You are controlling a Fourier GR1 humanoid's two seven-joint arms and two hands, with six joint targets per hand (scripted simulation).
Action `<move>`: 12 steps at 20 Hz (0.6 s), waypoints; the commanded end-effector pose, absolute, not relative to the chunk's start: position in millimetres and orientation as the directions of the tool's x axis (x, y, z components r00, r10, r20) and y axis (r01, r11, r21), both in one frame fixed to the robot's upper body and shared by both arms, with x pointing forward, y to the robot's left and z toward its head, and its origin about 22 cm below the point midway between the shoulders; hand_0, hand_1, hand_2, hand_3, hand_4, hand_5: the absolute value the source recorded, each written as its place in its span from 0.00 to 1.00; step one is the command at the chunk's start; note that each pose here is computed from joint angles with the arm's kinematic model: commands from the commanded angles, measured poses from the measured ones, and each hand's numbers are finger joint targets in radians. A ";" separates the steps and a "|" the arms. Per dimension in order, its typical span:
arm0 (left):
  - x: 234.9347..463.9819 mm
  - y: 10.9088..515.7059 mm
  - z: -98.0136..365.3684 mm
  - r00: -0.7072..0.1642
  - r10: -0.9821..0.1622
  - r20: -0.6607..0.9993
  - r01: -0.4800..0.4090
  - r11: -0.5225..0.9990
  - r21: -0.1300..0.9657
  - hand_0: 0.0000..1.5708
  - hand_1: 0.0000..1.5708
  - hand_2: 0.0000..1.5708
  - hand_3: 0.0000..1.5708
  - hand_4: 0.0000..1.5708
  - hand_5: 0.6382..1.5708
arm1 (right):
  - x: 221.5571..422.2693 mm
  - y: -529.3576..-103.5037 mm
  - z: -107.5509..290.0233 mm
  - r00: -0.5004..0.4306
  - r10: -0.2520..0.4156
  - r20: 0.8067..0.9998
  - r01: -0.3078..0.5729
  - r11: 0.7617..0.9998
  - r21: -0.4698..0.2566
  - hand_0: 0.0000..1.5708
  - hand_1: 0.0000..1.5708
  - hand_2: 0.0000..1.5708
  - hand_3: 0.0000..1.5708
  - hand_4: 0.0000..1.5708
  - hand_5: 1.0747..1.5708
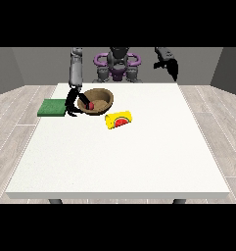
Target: Pick the cup and pour the ball into the bowl, then pick the bowl and place it on the pad
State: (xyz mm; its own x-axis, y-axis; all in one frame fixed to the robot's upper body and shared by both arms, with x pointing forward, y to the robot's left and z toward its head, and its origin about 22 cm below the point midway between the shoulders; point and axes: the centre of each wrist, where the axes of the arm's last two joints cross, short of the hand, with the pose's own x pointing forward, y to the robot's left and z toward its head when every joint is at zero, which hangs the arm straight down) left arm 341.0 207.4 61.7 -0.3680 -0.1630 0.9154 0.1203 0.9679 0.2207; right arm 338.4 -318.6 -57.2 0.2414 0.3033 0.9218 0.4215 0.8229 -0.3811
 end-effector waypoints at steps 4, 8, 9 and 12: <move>331.4 281.4 8.3 -0.157 -0.179 0.971 -0.033 0.984 0.176 0.00 0.00 0.00 0.00 0.63 0.84 | 363.3 -267.5 -39.2 0.459 0.343 0.819 0.259 0.831 -0.493 1.00 1.00 1.00 0.62 0.52 0.99; 318.9 287.9 -14.9 -0.083 -0.181 0.980 -0.059 0.983 0.176 0.00 0.00 0.00 0.00 0.64 0.82 | 395.3 -283.7 20.6 0.471 0.353 0.808 0.216 0.843 -0.493 1.00 1.00 1.00 0.57 0.51 0.99; 304.3 283.6 -27.7 -0.085 -0.205 0.975 -0.054 0.978 0.201 0.00 0.00 0.00 0.00 0.64 0.82 | 384.0 -296.2 8.3 0.489 0.316 0.813 0.242 0.846 -0.475 1.00 1.00 1.00 0.50 0.52 1.00; 308.8 291.0 -11.4 -0.106 -0.193 0.976 -0.029 0.981 0.191 0.00 0.00 0.00 0.00 0.64 0.83 | 376.5 -314.1 8.7 0.482 0.244 0.842 0.284 0.865 -0.413 1.00 1.00 1.00 0.48 0.50 1.00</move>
